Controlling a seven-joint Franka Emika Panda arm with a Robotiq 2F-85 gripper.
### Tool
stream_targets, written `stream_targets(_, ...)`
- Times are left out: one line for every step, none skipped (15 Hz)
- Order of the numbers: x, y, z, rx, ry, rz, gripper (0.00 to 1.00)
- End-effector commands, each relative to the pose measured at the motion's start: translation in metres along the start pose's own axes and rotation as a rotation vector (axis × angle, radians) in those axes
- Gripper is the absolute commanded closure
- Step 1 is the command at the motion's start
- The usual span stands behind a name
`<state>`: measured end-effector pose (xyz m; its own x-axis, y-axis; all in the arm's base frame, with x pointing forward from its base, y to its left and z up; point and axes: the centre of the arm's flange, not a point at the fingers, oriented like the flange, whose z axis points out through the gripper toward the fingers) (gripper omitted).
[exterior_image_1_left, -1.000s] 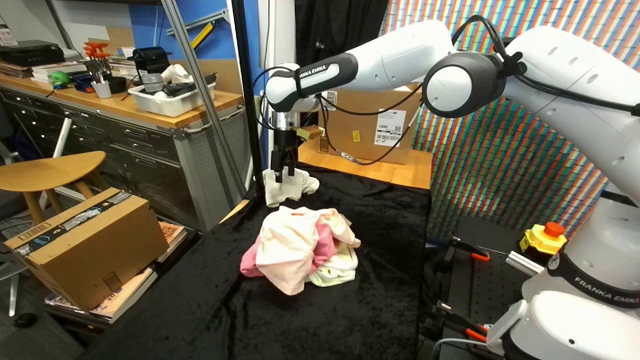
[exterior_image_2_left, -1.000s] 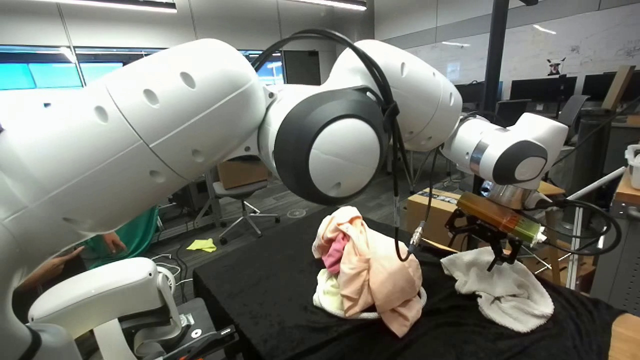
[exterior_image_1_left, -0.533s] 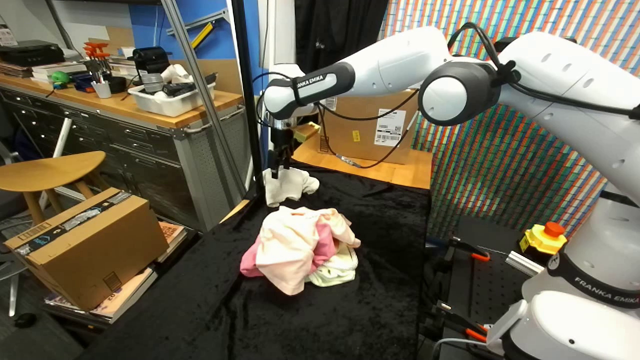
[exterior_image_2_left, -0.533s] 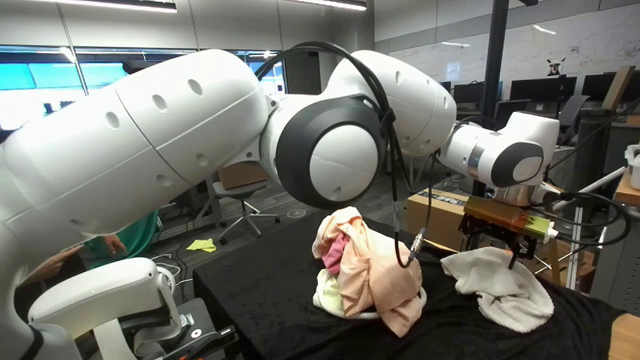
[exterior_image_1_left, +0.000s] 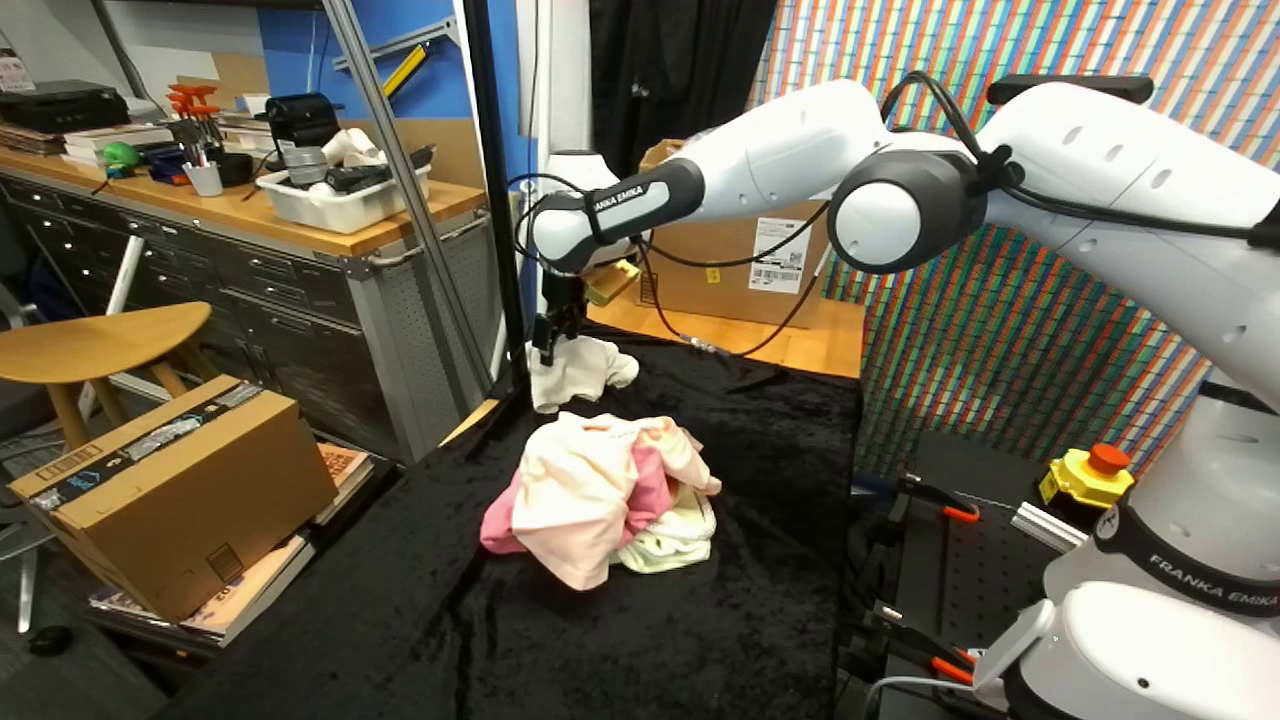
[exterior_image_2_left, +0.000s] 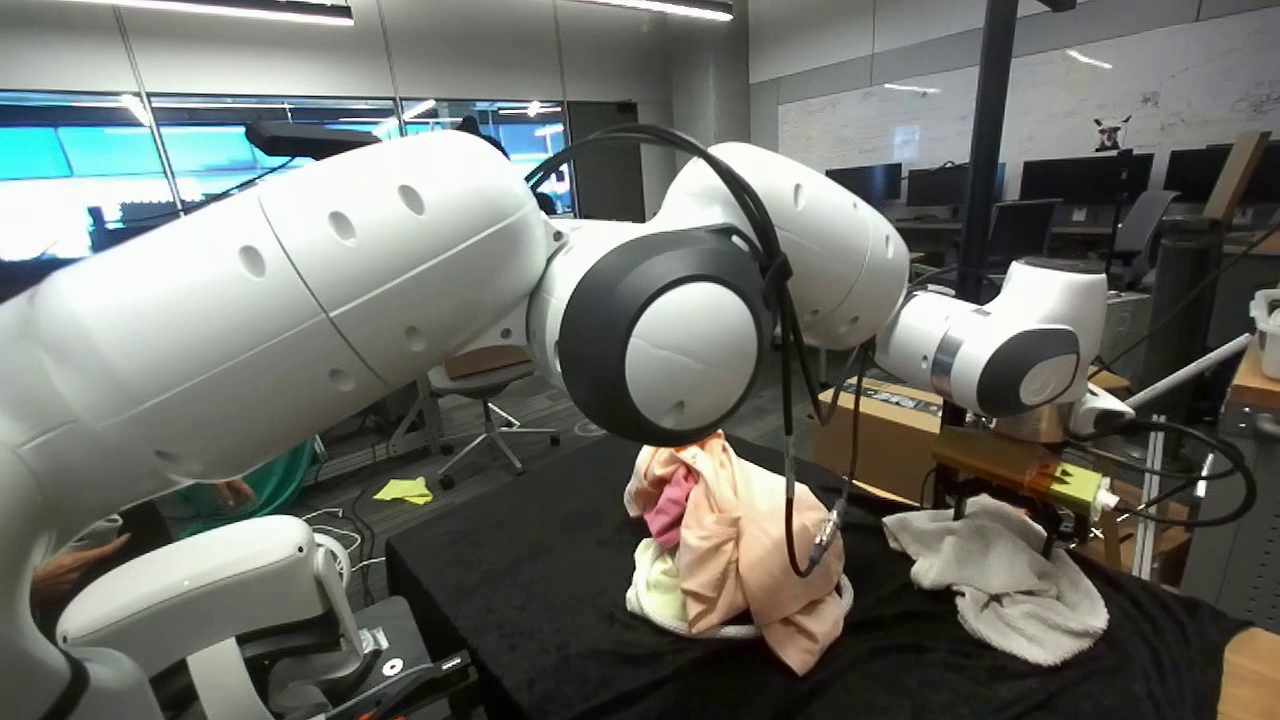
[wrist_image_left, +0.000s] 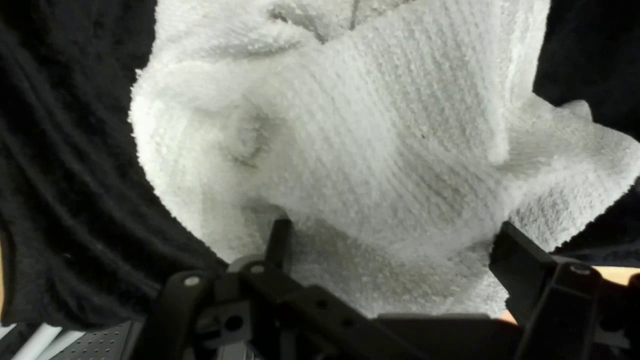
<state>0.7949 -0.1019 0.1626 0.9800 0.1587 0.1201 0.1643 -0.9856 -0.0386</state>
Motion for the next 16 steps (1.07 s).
stream_targets(0.001,0.014,0.018,-0.061,0.01,0.067,0.0)
stream_targets(-0.001,0.017,0.017,-0.06,0.01,0.087,0.06)
stream_targets(-0.001,0.019,0.019,-0.057,0.012,0.11,0.25)
stream_targets(-0.002,0.021,0.015,-0.045,0.012,0.131,0.3)
stream_targets(-0.002,0.022,0.013,-0.041,0.012,0.146,0.3)
stream_targets(-0.002,0.023,0.008,-0.038,0.019,0.161,0.38)
stream_targets(-0.001,0.023,0.004,-0.036,0.023,0.17,0.46)
stream_targets(-0.001,0.023,-0.002,-0.034,0.03,0.181,0.53)
stream_targets(0.0,0.023,-0.007,-0.034,0.036,0.189,0.62)
stream_targets(0.0,0.023,-0.014,-0.036,0.042,0.191,0.68)
stream_targets(0.0,0.023,-0.02,-0.039,0.046,0.198,0.77)
stream_targets(0.0,0.024,-0.029,-0.047,0.054,0.2,0.84)
stream_targets(-0.001,0.024,-0.039,-0.048,0.061,0.195,0.91)
stream_targets(-0.003,0.024,-0.051,-0.048,0.066,0.187,0.97)
stream_targets(-0.004,0.024,-0.062,-0.046,0.075,0.183,0.99)
stream_targets(-0.007,0.024,-0.075,-0.046,0.078,0.178,1.0)
